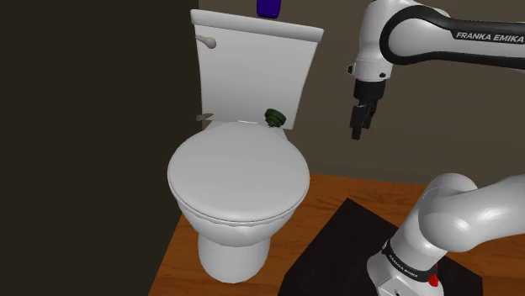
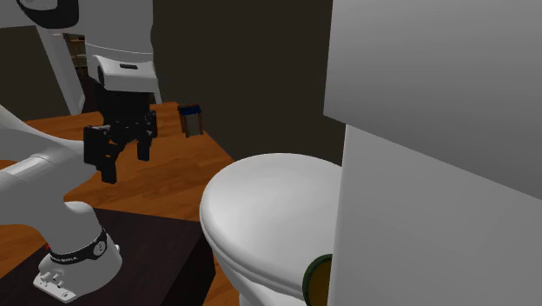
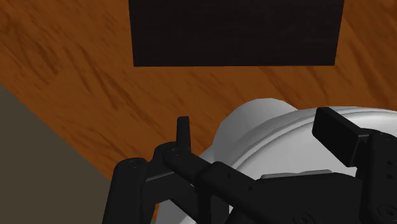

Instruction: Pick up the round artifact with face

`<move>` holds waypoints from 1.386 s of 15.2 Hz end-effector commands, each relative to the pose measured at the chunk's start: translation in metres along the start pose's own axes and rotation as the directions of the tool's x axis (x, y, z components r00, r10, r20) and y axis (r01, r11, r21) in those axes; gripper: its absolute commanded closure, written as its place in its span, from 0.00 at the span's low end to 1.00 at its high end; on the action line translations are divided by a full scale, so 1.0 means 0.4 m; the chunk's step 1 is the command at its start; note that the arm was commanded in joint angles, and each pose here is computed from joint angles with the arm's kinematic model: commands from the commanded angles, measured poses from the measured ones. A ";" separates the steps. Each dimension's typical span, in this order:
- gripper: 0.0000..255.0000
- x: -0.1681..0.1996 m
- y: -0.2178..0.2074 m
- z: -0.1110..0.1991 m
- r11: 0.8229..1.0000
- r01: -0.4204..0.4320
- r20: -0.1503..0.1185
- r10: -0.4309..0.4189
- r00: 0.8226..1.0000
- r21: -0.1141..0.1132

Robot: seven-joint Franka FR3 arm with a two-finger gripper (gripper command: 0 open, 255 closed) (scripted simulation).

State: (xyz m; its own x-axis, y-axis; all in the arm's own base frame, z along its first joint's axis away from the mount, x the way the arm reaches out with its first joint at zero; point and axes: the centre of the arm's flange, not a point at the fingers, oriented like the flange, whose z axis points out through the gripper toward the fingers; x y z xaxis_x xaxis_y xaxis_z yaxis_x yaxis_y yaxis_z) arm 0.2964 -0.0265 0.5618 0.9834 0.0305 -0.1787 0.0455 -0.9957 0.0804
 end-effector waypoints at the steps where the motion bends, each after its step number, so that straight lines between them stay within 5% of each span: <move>1: 0.00 0.000 0.000 0.000 1.000 0.000 0.000 0.000 1.000 0.000; 21: 0.00 0.555 0.144 0.012 0.994 0.108 -0.226 -0.110 0.968 -0.018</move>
State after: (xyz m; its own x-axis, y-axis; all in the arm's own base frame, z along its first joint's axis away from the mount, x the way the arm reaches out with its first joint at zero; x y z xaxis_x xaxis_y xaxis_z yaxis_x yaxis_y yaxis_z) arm 0.5063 -0.0781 0.5232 0.9881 0.1515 0.0278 0.1489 -0.9858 0.0773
